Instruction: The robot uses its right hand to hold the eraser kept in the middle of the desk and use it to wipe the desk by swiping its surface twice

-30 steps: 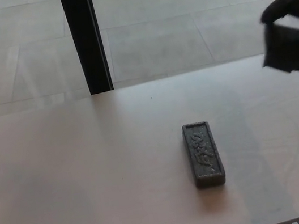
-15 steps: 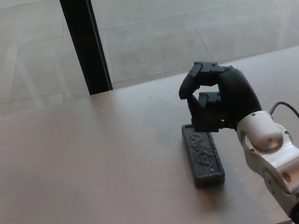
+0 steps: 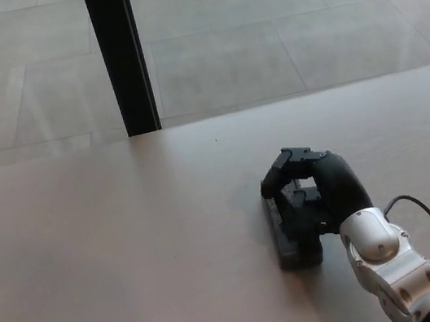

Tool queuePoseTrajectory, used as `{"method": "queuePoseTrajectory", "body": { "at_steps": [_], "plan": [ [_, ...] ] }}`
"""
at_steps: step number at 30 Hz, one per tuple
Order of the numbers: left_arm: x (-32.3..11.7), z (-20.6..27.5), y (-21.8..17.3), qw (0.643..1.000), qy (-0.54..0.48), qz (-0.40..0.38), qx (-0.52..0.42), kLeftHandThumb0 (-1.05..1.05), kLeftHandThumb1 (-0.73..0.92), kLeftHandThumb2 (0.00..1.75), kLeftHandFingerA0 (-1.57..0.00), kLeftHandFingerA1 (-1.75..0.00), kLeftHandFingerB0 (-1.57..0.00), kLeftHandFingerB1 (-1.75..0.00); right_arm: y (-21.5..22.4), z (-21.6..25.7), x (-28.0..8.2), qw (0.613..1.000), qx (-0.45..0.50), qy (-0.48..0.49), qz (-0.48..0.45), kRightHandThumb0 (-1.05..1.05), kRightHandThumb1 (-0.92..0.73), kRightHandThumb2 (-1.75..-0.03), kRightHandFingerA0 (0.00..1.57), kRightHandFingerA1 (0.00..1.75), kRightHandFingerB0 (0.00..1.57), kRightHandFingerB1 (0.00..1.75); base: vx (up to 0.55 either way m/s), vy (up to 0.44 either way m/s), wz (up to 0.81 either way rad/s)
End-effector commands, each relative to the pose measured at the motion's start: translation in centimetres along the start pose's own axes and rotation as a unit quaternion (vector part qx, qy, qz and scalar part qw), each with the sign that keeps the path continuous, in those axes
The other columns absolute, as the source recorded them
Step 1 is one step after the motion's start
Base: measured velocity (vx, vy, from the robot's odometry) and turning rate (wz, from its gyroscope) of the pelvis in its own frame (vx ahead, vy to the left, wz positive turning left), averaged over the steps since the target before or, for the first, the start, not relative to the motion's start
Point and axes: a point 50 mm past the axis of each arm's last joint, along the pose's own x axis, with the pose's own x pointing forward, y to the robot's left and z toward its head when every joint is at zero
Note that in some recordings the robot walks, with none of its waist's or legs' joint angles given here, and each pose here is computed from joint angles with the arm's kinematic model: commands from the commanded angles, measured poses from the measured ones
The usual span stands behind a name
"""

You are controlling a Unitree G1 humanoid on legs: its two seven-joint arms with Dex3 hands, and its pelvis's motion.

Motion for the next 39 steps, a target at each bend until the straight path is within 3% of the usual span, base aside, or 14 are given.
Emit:
{"method": "queuePoseTrajectory", "body": {
  "at_steps": [1,5,6,7,8,20,25,28,30,31,32,33,34,39],
  "plan": [
    [0.1,0.4,0.4,1.0,0.005,0.006,-0.002,-0.69,0.86,0.65,-0.71,-0.66,-0.66,-0.58,0.1,-1.7,-0.8,1.0,-0.011,0.008,-0.004,-0.18,-0.49,-1.13,0.94,1.75,0.72,1.75,0.0,0.0,0.0],
    [0.1,0.6,0.1,1.0,0.002,0.006,0.004,-0.69,0.86,0.66,-0.74,-0.65,-0.68,-0.58,0.5,-3.2,-1.4,0.999,-0.036,0.024,-0.002,-0.19,-0.48,-1.14,0.96,1.75,0.78,1.67,0.0,0.0,0.0],
    [0.1,0.7,-0.1,1.0,0.001,0.001,-0.003,-0.69,0.87,0.65,-0.71,-0.66,-0.66,-0.58,0.6,-3.9,-1.6,0.999,-0.028,0.037,-0.002,-0.26,-0.45,-1.17,1.24,1.42,1.1,1.34,0.0,0.0,0.0],
    [0.1,0.7,-0.1,1.0,0.0,0.0,-0.004,-0.69,0.87,0.65,-0.71,-0.66,-0.66,-0.58,0.6,-4.0,-1.6,0.999,-0.027,0.038,-0.002,-0.26,-0.45,-1.17,1.24,1.42,1.1,1.34,0.0,0.0,0.0],
    [0.1,0.8,-0.1,1.0,-0.001,0.001,0.001,-0.7,0.87,0.66,-0.71,-0.68,-0.64,-0.57,0.7,-4.5,-1.8,0.998,-0.034,0.044,0.002,-0.21,-0.44,-1.28,0.97,1.75,0.84,1.68,0.0,0.0,0.0],
    [0.1,0.9,-0.2,1.0,-0.009,-0.007,0.004,-0.66,0.88,0.66,-0.69,-0.69,-0.65,-0.58,0.6,-5.4,-2.4,0.991,-0.13,0.023,0.032,-0.22,-0.49,-1.25,0.99,1.75,0.87,1.62,0.0,0.0,0.0],
    [0.1,0.8,-0.3,1.0,-0.009,-0.009,0.012,-0.66,0.89,0.66,-0.72,-0.63,-0.64,-0.55,-1.1,-5.7,-2.3,0.976,-0.206,0.021,0.061,-0.31,-0.63,-1.02,0.9,1.75,0.77,1.57,0.0,0.0,0.0],
    [0.1,0.8,-0.1,1.0,-0.007,-0.005,0.013,-0.66,0.9,0.67,-0.7,-0.62,-0.63,-0.55,-3.5,-6.2,-2.4,0.968,-0.245,0.026,0.054,-0.28,-0.61,-1.03,0.88,1.75,0.72,1.63,0.0,0.0,0.0],
    [0.1,0.8,0.0,1.0,-0.006,-0.001,0.013,-0.68,0.89,0.67,-0.7,-0.61,-0.66,-0.55,-5.5,-6.7,-2.4,0.961,-0.272,0.045,0.032,-0.29,-0.66,-0.84,0.91,1.75,0.69,1.49,0.0,0.0,0.0],
    [0.1,0.8,0.1,1.0,-0.006,0.001,0.012,-0.68,0.88,0.66,-0.73,-0.63,-0.69,-0.56,-6.1,-6.8,-2.5,0.96,-0.275,0.051,0.026,-0.27,-0.67,-0.82,0.89,1.75,0.7,1.03,0.0,0.0,0.0],
    [0.1,0.8,0.1,1.0,-0.007,0.002,0.011,-0.68,0.88,0.66,-0.73,-0.63,-0.69,-0.56,-6.6,-6.8,-2.5,0.959,-0.276,0.055,0.02,-0.27,-0.67,-0.82,0.89,1.75,0.7,1.03,0.0,0.0,0.0],
    [0.1,0.8,0.2,1.0,-0.006,0.0,0.011,-0.68,0.89,0.66,-0.7,-0.64,-0.64,-0.55,-7.9,-7.0,-2.7,0.96,-0.273,0.058,0.013,-0.23,-0.57,-1.1,0.93,1.75,0.76,1.41,0.0,0.0,0.0],
    [0.1,0.7,0.2,1.0,-0.005,0.001,0.012,-0.68,0.89,0.66,-0.71,-0.64,-0.65,-0.55,-9.1,-7.2,-3.0,0.962,-0.267,0.064,0.005,-0.26,-0.6,-0.98,0.91,1.75,0.69,1.58,0.0,0.0,0.0],
    [0.1,0.8,0.3,1.0,-0.008,-0.002,0.008,-0.67,0.9,0.66,-0.68,-0.62,-0.61,-0.55,-12.5,-8.1,-4.0,0.957,-0.271,0.094,-0.031,-0.3,-0.58,-1.06,0.9,1.75,0.76,1.58,0.0,0.0,0.0]
  ]
}}
